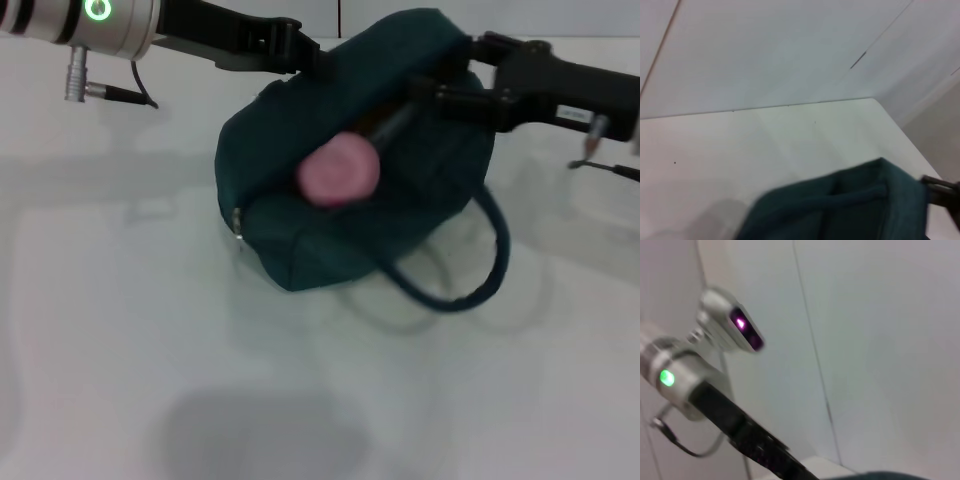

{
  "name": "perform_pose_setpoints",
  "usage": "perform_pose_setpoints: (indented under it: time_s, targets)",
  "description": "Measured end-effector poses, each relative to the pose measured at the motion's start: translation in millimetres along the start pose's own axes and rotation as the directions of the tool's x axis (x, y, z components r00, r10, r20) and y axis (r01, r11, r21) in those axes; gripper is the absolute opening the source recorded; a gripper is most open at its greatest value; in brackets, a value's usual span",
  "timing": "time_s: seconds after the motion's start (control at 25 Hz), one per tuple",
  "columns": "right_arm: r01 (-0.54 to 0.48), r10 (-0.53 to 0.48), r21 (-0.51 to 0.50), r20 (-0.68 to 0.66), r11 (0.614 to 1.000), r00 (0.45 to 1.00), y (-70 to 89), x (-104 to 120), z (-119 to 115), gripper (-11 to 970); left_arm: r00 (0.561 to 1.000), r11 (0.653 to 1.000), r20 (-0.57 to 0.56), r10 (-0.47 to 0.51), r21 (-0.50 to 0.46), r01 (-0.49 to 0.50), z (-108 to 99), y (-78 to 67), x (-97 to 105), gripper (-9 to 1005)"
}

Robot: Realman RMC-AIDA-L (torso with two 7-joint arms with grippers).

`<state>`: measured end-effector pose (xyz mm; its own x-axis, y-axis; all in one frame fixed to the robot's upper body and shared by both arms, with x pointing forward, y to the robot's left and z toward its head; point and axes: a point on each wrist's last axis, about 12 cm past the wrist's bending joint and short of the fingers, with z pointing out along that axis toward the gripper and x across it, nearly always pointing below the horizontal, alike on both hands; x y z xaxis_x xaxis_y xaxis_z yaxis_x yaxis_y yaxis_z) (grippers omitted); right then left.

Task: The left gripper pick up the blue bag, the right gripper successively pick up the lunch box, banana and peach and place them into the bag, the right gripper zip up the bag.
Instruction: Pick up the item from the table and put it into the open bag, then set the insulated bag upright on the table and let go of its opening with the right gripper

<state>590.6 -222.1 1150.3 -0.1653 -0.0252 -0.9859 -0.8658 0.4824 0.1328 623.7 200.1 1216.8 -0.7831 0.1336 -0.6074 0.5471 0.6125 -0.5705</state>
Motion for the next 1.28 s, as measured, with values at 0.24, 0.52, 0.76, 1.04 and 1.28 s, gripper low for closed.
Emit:
perform_pose_setpoints:
  time_s: [0.24, 0.52, 0.76, 1.04, 1.28]
  targets:
    - [-0.048, 0.049, -0.018, 0.074, 0.999, 0.996, 0.7, 2, -43, 856, 1.000, 1.000, -0.001, -0.002, -0.005, 0.002, 0, 0.9, 1, 49]
    - [-0.085, 0.083, 0.021, 0.083, 0.996, 0.993, -2.4, 10, -74, 858, 1.000, 1.000, -0.002, -0.003, -0.008, 0.003, 0, 1.4, 0, 50]
    - [-0.174, 0.176, -0.047, 0.042, 0.984, 0.983, 8.4, 22, -81, 858, 1.000, 1.000, 0.000, -0.002, -0.010, 0.002, -1, 0.6, -2, 50]
    - [-0.324, 0.322, -0.037, -0.039, 0.945, 0.946, 9.3, 61, -67, 857, 1.000, 1.000, 0.003, 0.002, -0.008, -0.002, 1, -0.7, -3, 50]
    - [-0.322, 0.317, -0.028, -0.103, 0.946, 0.943, 6.8, 67, -29, 858, 1.000, 1.000, 0.005, 0.004, -0.008, -0.004, 2, -0.6, -3, 49]
